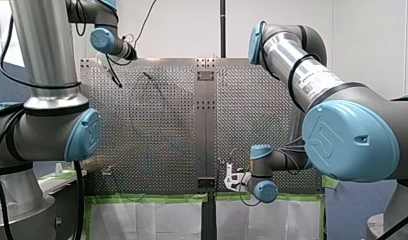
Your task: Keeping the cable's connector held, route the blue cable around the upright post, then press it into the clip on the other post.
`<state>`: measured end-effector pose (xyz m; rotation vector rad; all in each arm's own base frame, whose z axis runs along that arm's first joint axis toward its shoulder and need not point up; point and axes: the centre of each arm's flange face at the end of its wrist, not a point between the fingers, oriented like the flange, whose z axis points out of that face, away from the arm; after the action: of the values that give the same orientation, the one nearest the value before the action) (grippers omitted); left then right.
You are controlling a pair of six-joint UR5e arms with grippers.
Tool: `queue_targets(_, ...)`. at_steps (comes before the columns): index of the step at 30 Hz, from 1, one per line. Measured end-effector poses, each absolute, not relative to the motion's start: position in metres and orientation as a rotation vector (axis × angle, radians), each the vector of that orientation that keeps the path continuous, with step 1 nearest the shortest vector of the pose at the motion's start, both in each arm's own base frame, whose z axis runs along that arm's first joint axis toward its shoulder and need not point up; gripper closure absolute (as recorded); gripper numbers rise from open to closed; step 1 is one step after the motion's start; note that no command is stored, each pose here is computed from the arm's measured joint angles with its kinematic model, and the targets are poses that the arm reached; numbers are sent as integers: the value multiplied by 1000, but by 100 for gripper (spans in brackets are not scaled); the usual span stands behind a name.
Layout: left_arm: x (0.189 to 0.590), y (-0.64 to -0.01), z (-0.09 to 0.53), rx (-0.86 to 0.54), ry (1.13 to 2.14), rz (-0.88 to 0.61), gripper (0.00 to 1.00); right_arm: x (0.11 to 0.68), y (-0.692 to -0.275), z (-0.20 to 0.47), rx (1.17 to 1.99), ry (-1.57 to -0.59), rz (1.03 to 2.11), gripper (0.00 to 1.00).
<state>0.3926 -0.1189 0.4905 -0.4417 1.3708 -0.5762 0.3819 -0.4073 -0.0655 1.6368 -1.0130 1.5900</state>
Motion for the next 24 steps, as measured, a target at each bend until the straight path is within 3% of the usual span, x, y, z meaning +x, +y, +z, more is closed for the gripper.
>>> queue_targets(13, 410, -128, 499, -431, 1452, -451, 1, 382, -407, -66, 1642, -1013, 1584, 100)
queue_targets(24, 410, -138, 475, -411, 1586, -338, 1, 381, -407, -66, 1644, -1011, 1581, 100)
